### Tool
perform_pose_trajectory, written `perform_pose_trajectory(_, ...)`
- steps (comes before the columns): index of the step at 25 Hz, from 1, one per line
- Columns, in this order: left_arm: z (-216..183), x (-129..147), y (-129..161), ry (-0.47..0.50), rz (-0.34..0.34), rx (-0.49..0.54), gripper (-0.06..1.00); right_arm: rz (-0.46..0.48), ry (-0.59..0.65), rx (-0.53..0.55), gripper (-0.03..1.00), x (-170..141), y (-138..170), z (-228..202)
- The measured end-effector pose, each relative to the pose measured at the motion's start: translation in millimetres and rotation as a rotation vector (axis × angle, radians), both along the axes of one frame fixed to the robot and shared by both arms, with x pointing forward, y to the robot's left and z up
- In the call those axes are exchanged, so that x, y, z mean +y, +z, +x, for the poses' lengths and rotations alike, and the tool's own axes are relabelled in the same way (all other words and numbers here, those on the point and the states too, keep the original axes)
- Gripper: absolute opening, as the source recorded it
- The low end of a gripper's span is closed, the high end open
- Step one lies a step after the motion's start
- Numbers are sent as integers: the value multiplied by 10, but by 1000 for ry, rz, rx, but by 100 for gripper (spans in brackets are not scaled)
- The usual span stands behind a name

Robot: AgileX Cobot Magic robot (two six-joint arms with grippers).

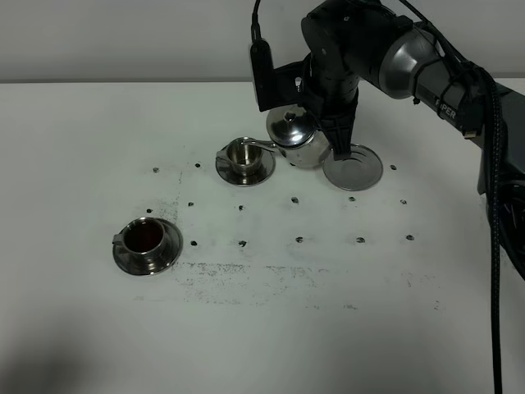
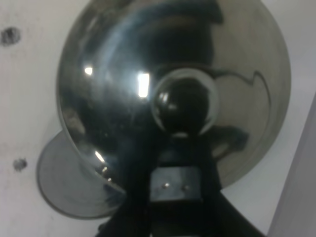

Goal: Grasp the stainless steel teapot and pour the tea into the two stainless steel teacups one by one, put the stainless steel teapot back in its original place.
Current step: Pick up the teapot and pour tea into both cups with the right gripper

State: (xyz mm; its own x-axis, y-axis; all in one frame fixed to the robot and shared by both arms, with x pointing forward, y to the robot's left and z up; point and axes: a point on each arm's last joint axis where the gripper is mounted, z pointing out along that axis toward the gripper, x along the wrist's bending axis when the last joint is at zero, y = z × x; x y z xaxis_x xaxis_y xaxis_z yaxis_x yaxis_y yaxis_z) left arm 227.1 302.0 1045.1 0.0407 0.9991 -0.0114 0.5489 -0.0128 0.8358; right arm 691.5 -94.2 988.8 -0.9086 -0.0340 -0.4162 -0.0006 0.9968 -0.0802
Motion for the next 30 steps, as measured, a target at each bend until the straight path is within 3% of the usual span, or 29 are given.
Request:
perform_pose_trajectory(18,0,0,0,0,0,0,56,-197,126,-113,20,190,-64,-2)
perform_pose_trajectory(30,0,0,0,0,0,0,56,-268,163,-159,20,216,-80,24)
